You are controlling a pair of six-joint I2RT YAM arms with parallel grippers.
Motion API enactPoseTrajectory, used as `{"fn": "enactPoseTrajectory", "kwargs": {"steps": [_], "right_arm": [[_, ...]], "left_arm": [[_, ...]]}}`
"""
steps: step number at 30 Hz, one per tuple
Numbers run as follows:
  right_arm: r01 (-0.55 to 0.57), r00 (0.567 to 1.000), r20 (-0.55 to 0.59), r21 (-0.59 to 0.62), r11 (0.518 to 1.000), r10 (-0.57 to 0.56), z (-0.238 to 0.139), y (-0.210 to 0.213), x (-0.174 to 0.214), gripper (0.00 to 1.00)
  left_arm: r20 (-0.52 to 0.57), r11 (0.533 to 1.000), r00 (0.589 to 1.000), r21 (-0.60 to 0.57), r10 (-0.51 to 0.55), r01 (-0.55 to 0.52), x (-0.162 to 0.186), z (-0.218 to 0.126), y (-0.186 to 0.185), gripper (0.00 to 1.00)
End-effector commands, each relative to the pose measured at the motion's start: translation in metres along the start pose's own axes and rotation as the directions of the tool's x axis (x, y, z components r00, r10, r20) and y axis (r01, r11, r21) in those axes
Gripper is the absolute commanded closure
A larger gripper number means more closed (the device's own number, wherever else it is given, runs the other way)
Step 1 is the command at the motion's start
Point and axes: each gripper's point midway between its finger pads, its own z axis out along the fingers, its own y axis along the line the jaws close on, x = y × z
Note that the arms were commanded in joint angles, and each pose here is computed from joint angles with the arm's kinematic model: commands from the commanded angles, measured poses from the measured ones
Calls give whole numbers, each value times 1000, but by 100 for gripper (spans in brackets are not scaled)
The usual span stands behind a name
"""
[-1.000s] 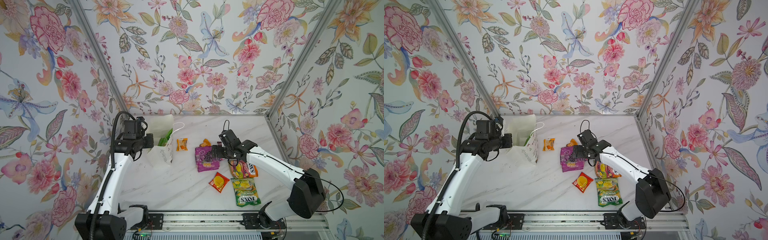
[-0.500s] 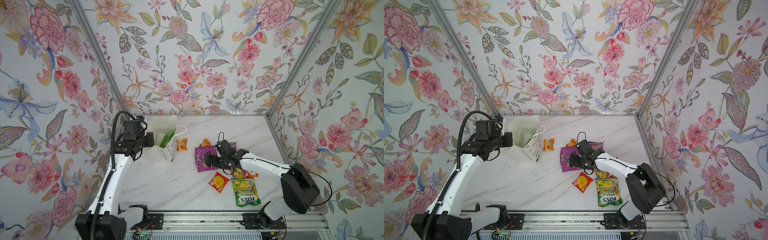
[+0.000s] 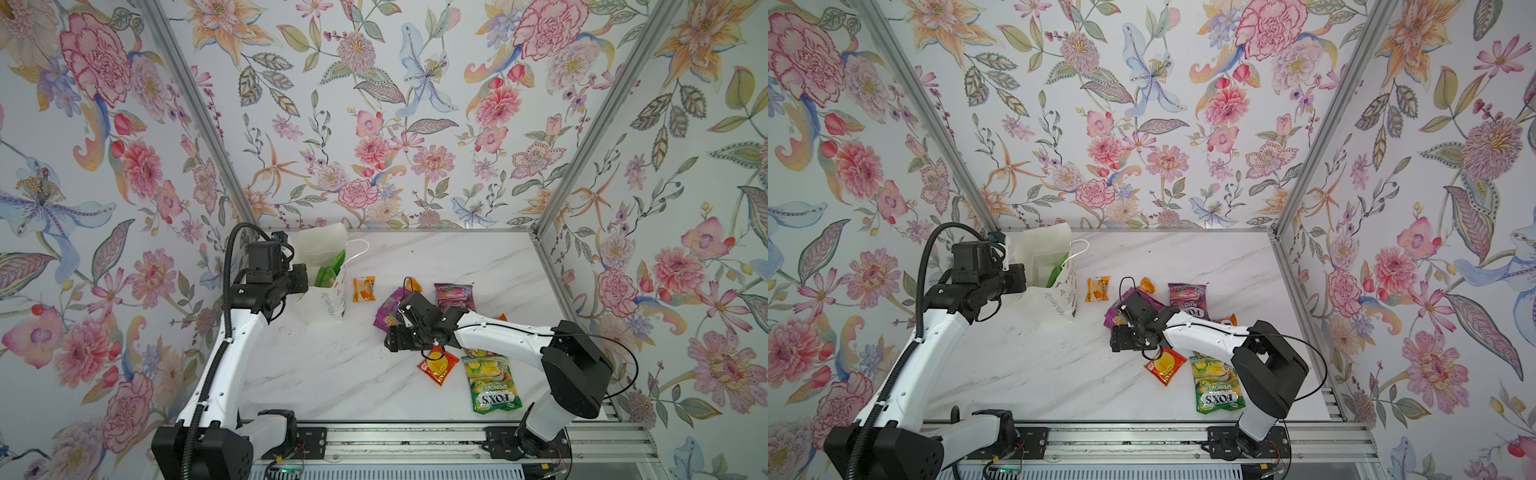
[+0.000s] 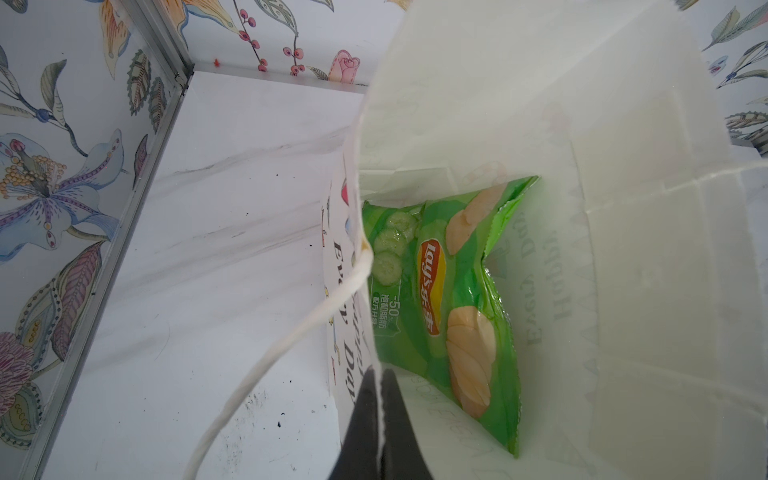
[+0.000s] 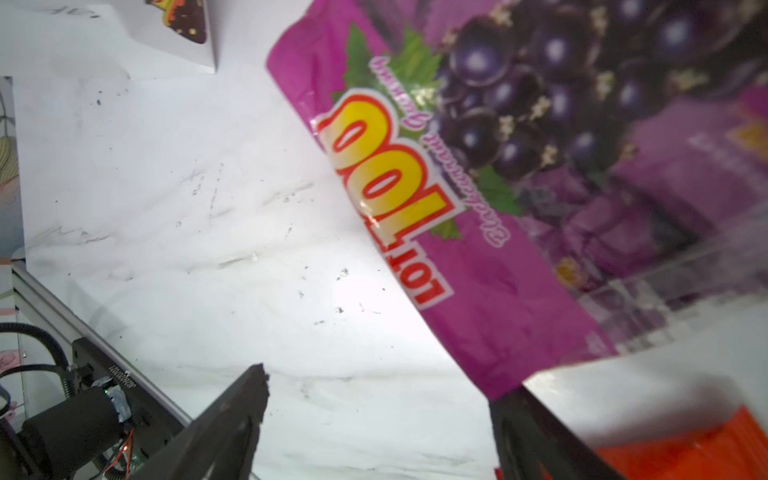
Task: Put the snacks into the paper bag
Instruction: 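Lower the right gripper and grasp the purple grape candy bag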
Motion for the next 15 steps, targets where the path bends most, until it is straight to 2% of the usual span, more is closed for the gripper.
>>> {"fn": "enactPoseTrajectory", "kwargs": {"steps": [1,5,7,10,15], "right_arm": [[69,994,85,49,996,-73,-26,-1,-17,15],[150,974,145,162,975,-174,-51,-17,-33,15],[185,966,149,180,966,-213,-56,-18,-38,15],[262,945,144,201,944,-293,-55,-11,-42,16],[389,897,92,302,870,-433,-43,-7,-48,16]], "left_arm": [[25,1000,1000,-17,-13,14,-1,-4,6,100],[35,1000,999,-12,-15,16,-1,-4,5,100],[35,1000,999,-10,-16,16,-1,-3,5,100],[41,1000,999,-6,-18,19,-2,-4,5,100],[49,1000,999,-11,-19,19,-5,-7,5,100]]}}
